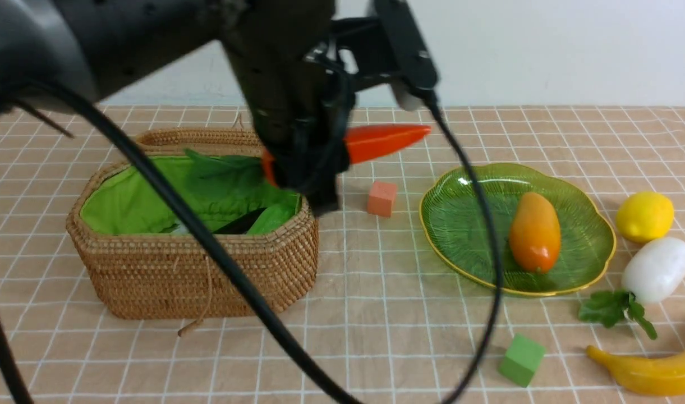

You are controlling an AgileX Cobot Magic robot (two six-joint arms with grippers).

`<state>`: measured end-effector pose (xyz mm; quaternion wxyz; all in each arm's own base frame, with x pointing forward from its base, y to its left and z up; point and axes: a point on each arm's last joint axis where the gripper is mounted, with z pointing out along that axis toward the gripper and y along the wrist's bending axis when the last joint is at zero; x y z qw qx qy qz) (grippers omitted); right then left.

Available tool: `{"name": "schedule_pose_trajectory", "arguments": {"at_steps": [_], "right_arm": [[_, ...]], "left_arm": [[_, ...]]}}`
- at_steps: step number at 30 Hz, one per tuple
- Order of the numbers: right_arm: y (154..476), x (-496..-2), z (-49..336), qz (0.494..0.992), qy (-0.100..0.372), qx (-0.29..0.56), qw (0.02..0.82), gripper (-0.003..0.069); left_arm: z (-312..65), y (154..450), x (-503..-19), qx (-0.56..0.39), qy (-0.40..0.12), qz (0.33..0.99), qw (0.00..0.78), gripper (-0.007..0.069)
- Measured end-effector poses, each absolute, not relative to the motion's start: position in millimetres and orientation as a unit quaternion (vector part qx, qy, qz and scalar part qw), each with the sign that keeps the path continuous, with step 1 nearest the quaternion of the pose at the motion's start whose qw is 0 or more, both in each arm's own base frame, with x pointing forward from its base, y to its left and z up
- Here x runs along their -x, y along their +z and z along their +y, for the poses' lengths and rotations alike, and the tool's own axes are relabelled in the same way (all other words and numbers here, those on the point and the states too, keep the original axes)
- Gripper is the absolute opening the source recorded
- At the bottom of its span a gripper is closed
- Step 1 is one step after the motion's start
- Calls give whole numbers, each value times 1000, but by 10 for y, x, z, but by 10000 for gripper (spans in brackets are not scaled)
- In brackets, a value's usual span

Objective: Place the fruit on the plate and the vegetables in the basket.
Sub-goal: Use the left arm to grab a carrot and put it into the left basket, then use the right arm to grab a banana and put it into the right plate

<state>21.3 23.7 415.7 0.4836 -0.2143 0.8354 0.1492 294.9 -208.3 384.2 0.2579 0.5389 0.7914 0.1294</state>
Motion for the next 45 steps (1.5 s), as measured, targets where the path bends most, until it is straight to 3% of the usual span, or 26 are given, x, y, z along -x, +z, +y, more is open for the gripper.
{"name": "schedule_pose_trajectory", "arguments": {"at_steps": [6,13,14,15,16,17,21,25,27,28,29,31,35,38,39,41,42,43,45], "right_arm": [[4175,-210,259,827,159,223,491,235],[4182,-200,282,824,173,226,490,235],[4183,-199,283,824,173,226,490,235],[4183,-199,283,824,173,226,490,235],[4184,-198,285,823,175,226,490,235],[4184,-198,286,823,175,226,490,235],[4184,-233,302,826,178,223,486,237],[4176,-365,350,838,183,210,470,237],[4153,-540,416,850,182,205,449,237],[4109,-715,477,865,176,203,424,237],[4063,-859,526,876,170,201,404,237],[3995,-1046,581,889,158,199,380,237],[3830,-1424,622,917,105,170,344,237],[3722,-1615,591,936,65,129,322,239],[3630,-1763,529,949,29,87,303,239],[3548,-1888,454,957,0,49,286,239],[3450,-2028,357,964,-22,9,266,239],[3440,-2042,345,964,-24,5,263,239],[3280,-2186,152,970,-33,-54,234,239]], "left_arm": [[-1395,3415,-3454,-502,149,834,172,359],[-1263,3126,-3722,-492,131,844,167,383],[-1257,3105,-3740,-480,128,851,169,466],[-1257,3105,-3740,-480,128,851,169,466],[-1254,3105,-3741,-462,124,861,172,566],[-1254,3104,-3740,-453,122,866,172,603],[-1261,3157,-3687,-400,101,893,177,654],[-1353,3351,-3532,-348,83,911,206,571],[-1498,3595,-3317,-309,70,916,246,410],[-1648,3827,-3063,-287,52,913,284,244],[-1688,3979,-2894,-272,39,912,304,127],[-1741,4188,-2587,-265,15,907,327,6],[-1696,4335,-2064,-261,-28,900,347,-13],[-1654,4235,-1817,-262,-51,899,346,-13],[-1594,4138,-1645,-263,-71,895,353,-13],[-1538,4078,-1492,-268,-95,886,367,-13],[-1452,3885,-1312,-273,-122,878,374,-13],[-1442,3910,-1294,-274,-128,874,381,-13],[-1302,3664,-1087,-278,-169,858,397,-13]]}}
